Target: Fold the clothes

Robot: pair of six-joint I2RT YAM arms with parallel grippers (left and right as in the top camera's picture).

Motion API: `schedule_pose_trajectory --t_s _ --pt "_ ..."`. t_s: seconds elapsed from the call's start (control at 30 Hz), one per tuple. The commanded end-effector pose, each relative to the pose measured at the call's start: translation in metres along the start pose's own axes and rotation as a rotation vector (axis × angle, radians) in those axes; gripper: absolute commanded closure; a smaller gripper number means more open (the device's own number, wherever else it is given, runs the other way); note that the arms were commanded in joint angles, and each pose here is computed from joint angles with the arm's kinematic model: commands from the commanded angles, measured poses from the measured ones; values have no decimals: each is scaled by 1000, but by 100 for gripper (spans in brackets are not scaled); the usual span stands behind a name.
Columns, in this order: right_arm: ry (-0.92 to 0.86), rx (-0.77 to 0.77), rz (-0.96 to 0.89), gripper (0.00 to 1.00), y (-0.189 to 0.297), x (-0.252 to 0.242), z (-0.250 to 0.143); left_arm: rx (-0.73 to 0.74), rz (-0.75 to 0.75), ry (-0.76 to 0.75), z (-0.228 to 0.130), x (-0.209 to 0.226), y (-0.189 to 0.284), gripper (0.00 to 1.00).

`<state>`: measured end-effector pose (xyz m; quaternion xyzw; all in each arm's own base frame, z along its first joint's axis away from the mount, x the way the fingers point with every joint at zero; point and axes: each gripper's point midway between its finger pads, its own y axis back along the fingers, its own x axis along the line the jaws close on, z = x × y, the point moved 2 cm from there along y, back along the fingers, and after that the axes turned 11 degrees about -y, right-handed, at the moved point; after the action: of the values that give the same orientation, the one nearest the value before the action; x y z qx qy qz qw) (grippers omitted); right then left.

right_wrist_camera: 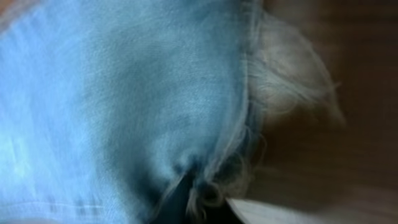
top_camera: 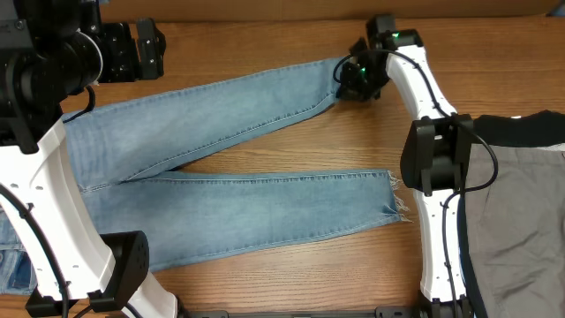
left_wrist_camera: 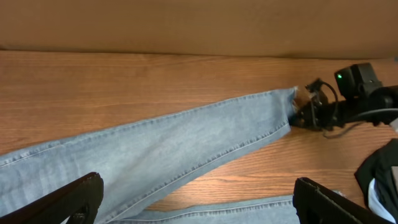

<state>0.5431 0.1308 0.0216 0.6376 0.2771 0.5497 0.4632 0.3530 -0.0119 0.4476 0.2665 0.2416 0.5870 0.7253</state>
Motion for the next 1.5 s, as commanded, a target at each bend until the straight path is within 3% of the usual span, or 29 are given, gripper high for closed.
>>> schedule_pose_trajectory --t_s 0.0,0.1,0.27,0.33,0.47,0.6,0.8,0.93,1.07,1.3,1.47 --pt "-109 -190 -75 96 5 -32 46 -48 -24 -39 3 -9 17 0" --pt "-191 -408 36 96 42 -42 106 -48 -24 -39 3 -9 17 0" --pt "-248 -540 250 96 104 -66 155 -51 -46 -40 4 -13 18 0" --pt "-235 -509 378 55 134 -76 158 -51 -45 -41 4 -13 18 0" --pt "-259 -447 455 41 167 -87 146 -49 -24 -41 3 -9 18 0" --pt "-230 -413 452 36 207 -84 123 -56 11 -53 3 -6 24 0" --pt "-60 -426 408 32 282 -39 72 -117 177 -50 -2 9 65 0" --pt "34 -481 384 32 349 5 21 -205 398 53 -17 28 125 0" --pt "112 -546 387 31 396 37 -20 -201 457 131 -36 34 143 0" --pt "172 -599 341 27 446 72 -101 71 521 305 -98 73 106 0" --pt "156 -543 270 23 446 75 -149 319 442 461 -157 106 60 0"
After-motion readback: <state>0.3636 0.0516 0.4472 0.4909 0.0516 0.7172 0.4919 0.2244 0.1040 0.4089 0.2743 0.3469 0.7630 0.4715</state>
